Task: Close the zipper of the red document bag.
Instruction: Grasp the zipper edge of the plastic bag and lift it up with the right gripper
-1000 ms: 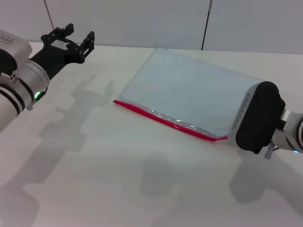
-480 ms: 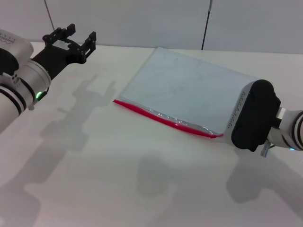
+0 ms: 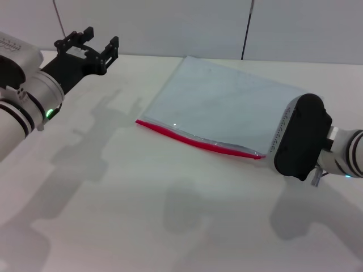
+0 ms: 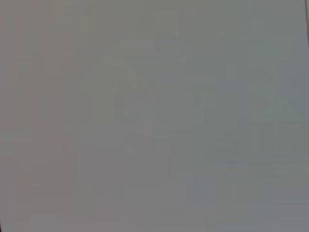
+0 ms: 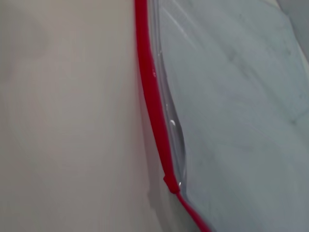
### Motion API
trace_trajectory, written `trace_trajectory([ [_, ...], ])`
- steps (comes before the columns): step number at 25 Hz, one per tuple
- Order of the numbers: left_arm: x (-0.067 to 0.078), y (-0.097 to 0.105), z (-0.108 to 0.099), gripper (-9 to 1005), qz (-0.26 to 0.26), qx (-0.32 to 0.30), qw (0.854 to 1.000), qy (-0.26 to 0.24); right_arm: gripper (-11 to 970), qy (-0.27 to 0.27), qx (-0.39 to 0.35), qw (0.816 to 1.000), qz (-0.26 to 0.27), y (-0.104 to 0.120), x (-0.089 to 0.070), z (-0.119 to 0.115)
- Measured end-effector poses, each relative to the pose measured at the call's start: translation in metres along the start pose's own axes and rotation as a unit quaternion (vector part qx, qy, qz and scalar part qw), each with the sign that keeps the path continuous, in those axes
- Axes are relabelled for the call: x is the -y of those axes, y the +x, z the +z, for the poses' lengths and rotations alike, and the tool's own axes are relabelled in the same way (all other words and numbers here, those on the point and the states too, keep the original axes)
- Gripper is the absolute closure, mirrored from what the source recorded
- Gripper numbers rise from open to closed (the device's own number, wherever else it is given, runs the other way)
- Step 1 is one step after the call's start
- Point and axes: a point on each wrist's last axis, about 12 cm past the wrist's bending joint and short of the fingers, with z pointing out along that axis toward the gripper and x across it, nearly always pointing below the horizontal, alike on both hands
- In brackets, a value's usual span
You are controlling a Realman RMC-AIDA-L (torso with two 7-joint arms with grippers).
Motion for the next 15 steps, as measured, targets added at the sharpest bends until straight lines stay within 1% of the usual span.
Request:
trace_trajectory([
  [8, 0.001, 0.001, 0.0, 380, -0.007, -0.003, 1.0, 0.003, 830, 0.003, 0.008, 1.0, 0.003, -0.005, 0.001, -0.004],
  [11, 0.002, -0.002, 0.002, 380, -0.013, -0.009, 1.0, 0.026, 847, 0.008, 0.019, 1.0, 0.009, -0.008, 0.002, -0.012],
  [15, 0.005, -0.012, 0.008, 380, -0.014, -0.017, 0.997, 0.072, 866, 0.027, 0.046, 0.998, 0.026, -0.009, 0.006, -0.031],
])
